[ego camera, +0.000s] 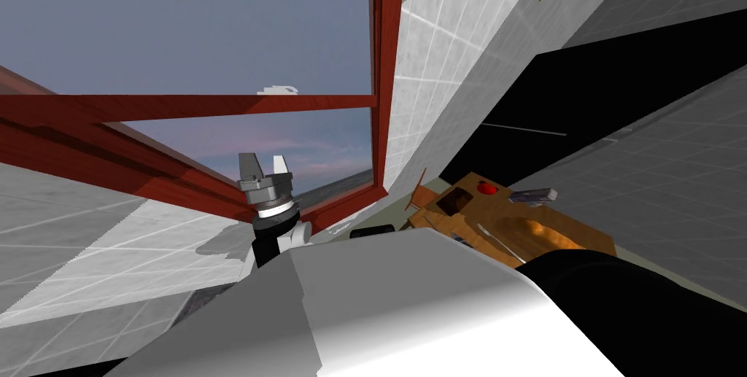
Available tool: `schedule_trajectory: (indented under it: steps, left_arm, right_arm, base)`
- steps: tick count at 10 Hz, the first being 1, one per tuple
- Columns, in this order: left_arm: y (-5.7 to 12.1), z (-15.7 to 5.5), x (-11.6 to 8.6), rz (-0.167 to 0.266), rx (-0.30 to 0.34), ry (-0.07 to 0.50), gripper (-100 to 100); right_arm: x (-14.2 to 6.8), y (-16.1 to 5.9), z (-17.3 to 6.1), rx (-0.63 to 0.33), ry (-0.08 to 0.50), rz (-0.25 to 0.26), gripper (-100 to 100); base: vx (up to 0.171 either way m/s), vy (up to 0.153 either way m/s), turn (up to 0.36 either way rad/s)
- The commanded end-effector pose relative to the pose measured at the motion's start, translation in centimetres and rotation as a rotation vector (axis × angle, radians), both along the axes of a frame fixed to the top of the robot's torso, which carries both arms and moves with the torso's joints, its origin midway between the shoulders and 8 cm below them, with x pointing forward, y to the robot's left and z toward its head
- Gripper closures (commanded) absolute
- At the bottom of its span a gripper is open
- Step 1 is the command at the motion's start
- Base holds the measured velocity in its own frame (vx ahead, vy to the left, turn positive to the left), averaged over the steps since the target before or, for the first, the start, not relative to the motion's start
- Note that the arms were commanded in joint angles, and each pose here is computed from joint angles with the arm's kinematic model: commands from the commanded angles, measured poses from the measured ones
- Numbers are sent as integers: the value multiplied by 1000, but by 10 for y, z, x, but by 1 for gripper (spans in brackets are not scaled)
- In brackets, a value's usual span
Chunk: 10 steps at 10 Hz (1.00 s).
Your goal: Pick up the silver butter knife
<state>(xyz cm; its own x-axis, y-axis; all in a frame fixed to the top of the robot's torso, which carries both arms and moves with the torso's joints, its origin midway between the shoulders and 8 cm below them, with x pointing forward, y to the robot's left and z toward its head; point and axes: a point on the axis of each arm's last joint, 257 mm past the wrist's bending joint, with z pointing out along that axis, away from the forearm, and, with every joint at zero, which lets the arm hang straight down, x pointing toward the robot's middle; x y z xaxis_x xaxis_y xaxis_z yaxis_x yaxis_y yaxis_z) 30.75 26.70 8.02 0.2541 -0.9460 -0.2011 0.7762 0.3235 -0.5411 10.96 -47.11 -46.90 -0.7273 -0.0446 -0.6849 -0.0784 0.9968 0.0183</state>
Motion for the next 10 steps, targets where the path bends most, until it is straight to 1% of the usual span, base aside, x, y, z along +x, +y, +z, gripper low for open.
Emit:
schedule_trajectory:
  steps: [1, 2, 3, 4, 5, 7, 8, 10]
  left_arm:
    - [0, 0, 0, 0, 0, 0, 0]
    - [0, 0, 0, 0, 0, 0, 0]
    - [0, 0, 0, 0, 0, 0, 0]
    - [0, 0, 0, 0, 0, 0, 0]
    - [0, 0, 0, 0, 0, 0, 0]
    - [0, 0, 0, 0, 0, 0, 0]
    - [0, 0, 0, 0, 0, 0, 0]
    - [0, 0, 0, 0, 0, 0, 0]
  right_arm:
    - [-20, -4, -10, -20, 55, 14, -100]
    - [-35, -8, -16, -29, 95, 19, -100]
    - [-37, -8, -17, -35, 101, 26, -100]
    - [-52, -12, -24, -46, 144, 37, -100]
    - [-52, -12, -24, -46, 144, 37, -100]
    - [-81, -18, -35, -63, 220, 56, -100]
    - [-81, -18, -35, -63, 220, 56, -100]
    - [-105, -23, -43, -73, 283, 71, -100]
  base:
    - [23, -15, 184]
    - [35, -26, 299]
    - [24, -36, 91]
    - [21, -28, 141]
    - [15, -19, 82]
    - [21, -23, 179]
    - [22, -29, 81]
    - [20, -26, 137]
